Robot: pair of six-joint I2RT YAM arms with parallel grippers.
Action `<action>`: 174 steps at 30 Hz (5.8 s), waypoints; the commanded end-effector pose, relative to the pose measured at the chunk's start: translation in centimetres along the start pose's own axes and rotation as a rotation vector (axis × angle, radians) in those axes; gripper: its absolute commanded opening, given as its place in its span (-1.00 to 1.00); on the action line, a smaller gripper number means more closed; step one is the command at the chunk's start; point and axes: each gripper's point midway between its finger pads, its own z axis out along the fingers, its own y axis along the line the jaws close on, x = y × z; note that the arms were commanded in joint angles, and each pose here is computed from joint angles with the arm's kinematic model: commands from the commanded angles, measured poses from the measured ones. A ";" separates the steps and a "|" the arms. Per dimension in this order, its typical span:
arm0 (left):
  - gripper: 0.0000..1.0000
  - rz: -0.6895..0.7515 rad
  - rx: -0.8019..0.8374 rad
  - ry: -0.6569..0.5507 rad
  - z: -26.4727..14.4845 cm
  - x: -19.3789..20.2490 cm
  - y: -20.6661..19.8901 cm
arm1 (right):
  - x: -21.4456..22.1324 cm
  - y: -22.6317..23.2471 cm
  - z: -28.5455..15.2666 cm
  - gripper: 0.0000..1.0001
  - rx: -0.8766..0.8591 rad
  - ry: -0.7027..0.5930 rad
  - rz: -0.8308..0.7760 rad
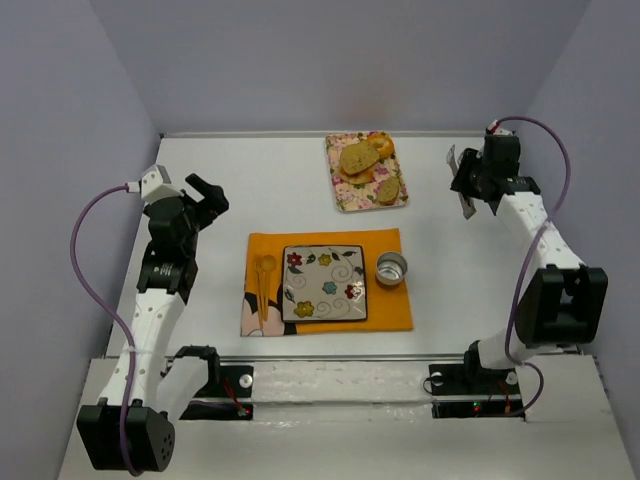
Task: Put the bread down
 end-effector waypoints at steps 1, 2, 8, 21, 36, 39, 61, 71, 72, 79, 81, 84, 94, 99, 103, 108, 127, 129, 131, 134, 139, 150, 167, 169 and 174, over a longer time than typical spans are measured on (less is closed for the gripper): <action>0.98 -0.012 0.061 -0.059 -0.8 -1.2 -0.9 | -1.7 4.7 -6.5 -0.03 -0.316 -0.064 -0.065; 0.98 -0.014 0.065 -0.060 -0.9 -1.1 -1.0 | -1.3 5.3 -7.3 -0.01 -0.359 -0.051 -0.067; 0.98 -0.017 0.068 -0.051 -0.8 -0.9 -1.0 | 0.6 8.7 -10.7 0.03 -0.546 0.020 -0.035; 0.98 -0.016 0.051 -0.049 -0.6 -0.8 -0.7 | 2.8 11.6 -7.1 0.12 -0.436 0.131 -0.008; 0.98 -0.017 0.044 -0.052 -0.6 -0.9 -0.6 | 5.8 12.0 -2.4 0.10 -0.350 0.255 0.009; 0.98 -0.016 0.046 -0.052 -0.6 -0.9 -0.6 | 5.6 12.5 -1.7 0.04 -0.360 0.263 0.002; 0.98 -0.018 0.042 -0.044 -0.4 -0.7 -0.6 | 9.8 18.7 -13.9 -0.44 -0.713 0.214 -0.285; 0.98 -0.018 0.040 -0.038 -0.3 -0.5 -0.5 | 22.5 19.7 -22.0 -0.40 -0.875 0.455 -0.540; 0.98 -0.017 0.039 -0.039 -0.3 -0.6 -0.5 | 23.1 19.6 -22.2 -0.38 -0.880 0.470 -0.548; 0.98 -0.015 0.034 -0.033 -0.2 -0.4 -0.4 | 24.4 19.3 -21.8 -0.09 -0.836 0.502 -0.581; 0.98 -0.015 0.034 -0.033 -0.2 -0.4 -0.4 | 23.7 19.6 -21.9 0.02 -0.839 0.476 -0.583; 0.98 -0.016 0.030 -0.039 -0.3 -0.5 -0.3 | 23.2 20.0 -22.3 0.13 -0.855 0.463 -0.587; 0.98 -0.012 0.021 -0.034 -0.1 -0.3 -0.1 | 18.6 21.4 -21.8 0.14 -0.763 0.304 -0.539; 0.98 -0.012 0.024 -0.038 -0.2 -0.4 -0.2 | 15.9 22.3 -21.0 0.09 -0.684 0.224 -0.497; 0.98 -0.015 0.027 -0.034 -0.1 -0.3 -0.2 | 11.8 22.2 -18.0 0.06 -0.587 0.157 -0.420; 0.98 -0.013 0.030 -0.030 -0.1 -0.2 -0.3 | 5.7 20.5 -12.9 0.06 -0.537 0.098 -0.279; 0.98 -0.006 -0.002 -0.027 0.2 -0.2 0.3 | -2.1 18.3 0.7 0.06 -0.548 0.121 -0.141; 0.98 -0.007 -0.002 -0.029 0.2 -0.2 0.3 | -1.5 18.7 1.2 0.07 -0.576 0.136 -0.153; 0.98 -0.007 -0.003 -0.030 0.2 -0.3 0.3 | -1.5 18.2 1.9 0.09 -0.599 0.145 -0.144; 0.98 -0.006 -0.004 -0.029 0.3 -0.3 0.3 | -1.4 18.1 2.2 0.12 -0.634 0.160 -0.133; 0.98 -0.005 -0.007 -0.025 0.4 -0.2 0.3 | -1.1 18.1 3.0 0.15 -0.660 0.173 -0.141; 0.98 -0.004 -0.004 -0.020 0.5 -0.2 0.2 | -1.8 18.5 3.7 0.17 -0.752 0.179 -0.139; 0.98 -0.007 0.000 -0.033 0.3 -0.6 0.0 | -2.1 19.5 5.9 -0.33 -0.768 0.196 -0.091; 0.98 -0.008 0.002 -0.032 0.3 -0.6 0.0 | -2.5 19.3 5.6 -0.45 -0.755 0.181 -0.093; 0.98 -0.007 0.005 -0.032 0.2 -0.6 -0.1 | -4.3 18.8 4.0 -0.61 -0.717 0.117 -0.106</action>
